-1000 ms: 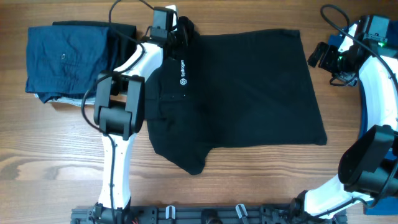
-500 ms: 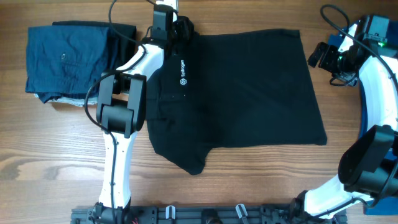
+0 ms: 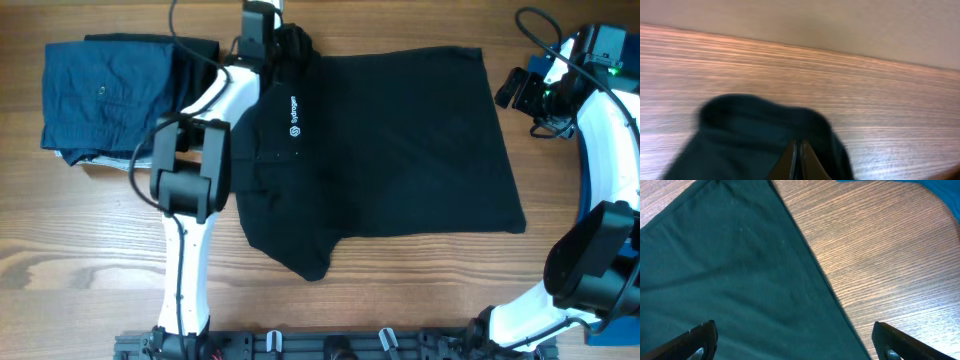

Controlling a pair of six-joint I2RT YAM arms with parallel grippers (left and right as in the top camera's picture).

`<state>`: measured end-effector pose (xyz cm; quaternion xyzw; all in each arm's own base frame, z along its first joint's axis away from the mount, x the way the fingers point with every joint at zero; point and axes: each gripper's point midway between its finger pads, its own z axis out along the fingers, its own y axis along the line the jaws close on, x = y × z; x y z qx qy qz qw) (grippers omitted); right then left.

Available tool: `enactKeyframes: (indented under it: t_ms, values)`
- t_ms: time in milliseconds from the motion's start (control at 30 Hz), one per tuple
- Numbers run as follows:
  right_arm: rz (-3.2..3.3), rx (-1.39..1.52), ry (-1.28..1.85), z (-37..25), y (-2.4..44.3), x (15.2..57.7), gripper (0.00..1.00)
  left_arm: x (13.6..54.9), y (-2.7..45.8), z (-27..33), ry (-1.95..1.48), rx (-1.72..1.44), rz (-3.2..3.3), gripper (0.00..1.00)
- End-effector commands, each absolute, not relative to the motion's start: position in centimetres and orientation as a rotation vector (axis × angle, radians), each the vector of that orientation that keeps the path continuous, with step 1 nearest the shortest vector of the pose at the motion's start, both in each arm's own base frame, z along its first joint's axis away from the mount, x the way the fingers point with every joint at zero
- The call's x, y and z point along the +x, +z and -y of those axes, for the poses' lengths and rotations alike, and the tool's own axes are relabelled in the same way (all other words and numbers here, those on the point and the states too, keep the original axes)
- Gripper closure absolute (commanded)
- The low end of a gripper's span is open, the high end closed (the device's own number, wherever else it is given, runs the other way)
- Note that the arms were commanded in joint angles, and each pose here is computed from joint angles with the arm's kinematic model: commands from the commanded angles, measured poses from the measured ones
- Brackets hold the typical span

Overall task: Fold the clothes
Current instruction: 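Pull the collar up-left with the left gripper to straighten the neckline, then release the collar and move the left gripper to the shirt's lower-left sleeve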

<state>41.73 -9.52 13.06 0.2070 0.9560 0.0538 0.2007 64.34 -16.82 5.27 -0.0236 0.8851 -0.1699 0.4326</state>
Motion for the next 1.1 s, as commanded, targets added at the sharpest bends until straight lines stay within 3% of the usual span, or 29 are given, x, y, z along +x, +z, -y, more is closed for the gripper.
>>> enactKeyframes:
  t_ms: [0,267,500,600,700,833,1067]
  values:
    - [-2.658,0.555,0.135,9.8,13.7,41.9,0.0,64.4,13.7,12.9,-0.349,-0.104,-2.143,0.96]
    - [-2.658,0.555,0.135,9.8,13.7,41.9,0.0,59.1,6.5,8.9,-0.26,-0.233,-2.499,0.96]
    - [-2.658,0.555,0.135,9.8,13.7,41.9,0.0,56.6,5.0,8.3,-0.213,-0.193,-2.622,0.96]
    - [-2.658,0.555,0.135,9.8,13.7,41.9,0.0,56.3,8.9,8.2,-0.22,-0.177,-2.579,0.96]
    - [-2.658,0.555,0.135,9.8,13.7,41.9,0.0,54.4,15.7,8.0,-0.234,-0.18,-2.518,0.96]
    - [-2.658,0.555,0.135,9.8,13.7,41.9,0.0,49.3,24.1,7.3,-0.278,-0.273,-2.467,0.95]
    - [-2.658,0.555,0.135,9.8,13.7,41.9,0.0,39.4,31.2,6.4,-0.304,-0.323,-2.486,0.78]
